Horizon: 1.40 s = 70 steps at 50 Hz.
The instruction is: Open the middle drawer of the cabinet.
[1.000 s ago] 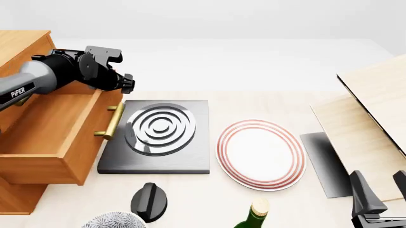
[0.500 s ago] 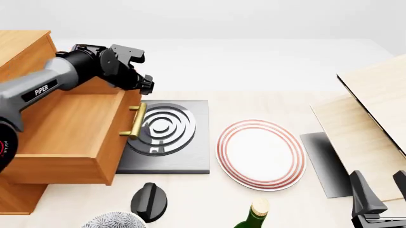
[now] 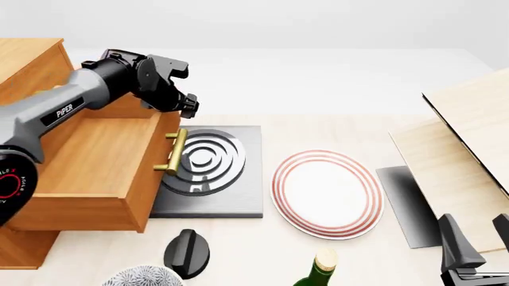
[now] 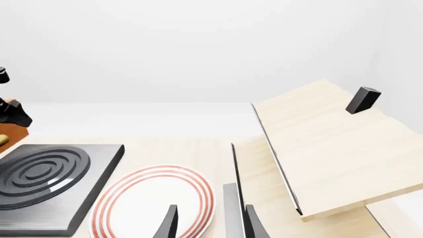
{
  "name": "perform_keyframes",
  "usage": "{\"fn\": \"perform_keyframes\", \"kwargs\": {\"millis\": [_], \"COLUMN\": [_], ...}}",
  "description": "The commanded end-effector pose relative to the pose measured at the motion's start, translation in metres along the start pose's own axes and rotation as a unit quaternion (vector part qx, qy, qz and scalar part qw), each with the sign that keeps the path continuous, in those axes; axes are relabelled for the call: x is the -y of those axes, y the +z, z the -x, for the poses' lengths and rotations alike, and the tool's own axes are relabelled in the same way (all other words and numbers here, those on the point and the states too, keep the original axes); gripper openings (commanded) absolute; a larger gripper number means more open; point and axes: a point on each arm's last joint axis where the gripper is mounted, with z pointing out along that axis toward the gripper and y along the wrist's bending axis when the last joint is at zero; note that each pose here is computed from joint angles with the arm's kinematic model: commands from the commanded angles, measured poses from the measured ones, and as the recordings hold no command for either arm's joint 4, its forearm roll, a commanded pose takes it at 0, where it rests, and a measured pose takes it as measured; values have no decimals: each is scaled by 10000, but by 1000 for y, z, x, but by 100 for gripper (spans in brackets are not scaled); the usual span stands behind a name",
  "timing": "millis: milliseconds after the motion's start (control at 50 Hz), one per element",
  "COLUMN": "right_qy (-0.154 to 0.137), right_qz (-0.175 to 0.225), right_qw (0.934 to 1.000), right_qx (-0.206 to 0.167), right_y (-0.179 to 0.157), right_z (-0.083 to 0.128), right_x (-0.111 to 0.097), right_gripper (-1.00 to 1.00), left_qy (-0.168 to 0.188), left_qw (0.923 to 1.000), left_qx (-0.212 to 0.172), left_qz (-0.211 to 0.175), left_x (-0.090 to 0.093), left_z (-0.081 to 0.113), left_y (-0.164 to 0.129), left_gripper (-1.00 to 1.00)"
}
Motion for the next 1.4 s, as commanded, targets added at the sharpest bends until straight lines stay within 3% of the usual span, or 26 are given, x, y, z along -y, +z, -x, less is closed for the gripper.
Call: {"fn": "perform_keyframes", "kwargs": {"millis": [20, 80, 160, 600, 820, 1220, 1400], "right_qy": [1, 0, 0, 0, 0, -1, 0], "right_qz": [0, 0, 0, -1, -1, 0, 0], "right_qw": [10000, 10000, 10000, 10000, 10000, 10000, 10000], "right_qx": [-1, 0, 1, 0, 0, 0, 0], "right_y": [0, 0, 0, 0, 0, 0, 0], "right_z": [0, 0, 0, 0, 0, 0, 0], "right_x": [0, 0, 0, 0, 0, 0, 0], "right_gripper": [100, 100, 100, 100, 100, 100, 100], "left_qy": [631, 800, 935, 870, 796, 849, 850], "left_qw": [9952, 9951, 9945, 9956, 9954, 9920, 9834], "left_qx": [57, 136, 206, 277, 524, 929, 1604], "left_qz": [-745, -567, -416, -211, -55, 42, 1], "left_x": [70, 44, 24, -4, -20, -25, -11], "left_z": [3, 0, -5, -5, 6, 24, 21], "left_y": [4, 2, 0, -9, -34, -81, -151], "left_gripper": [100, 100, 100, 100, 100, 100, 100]}}
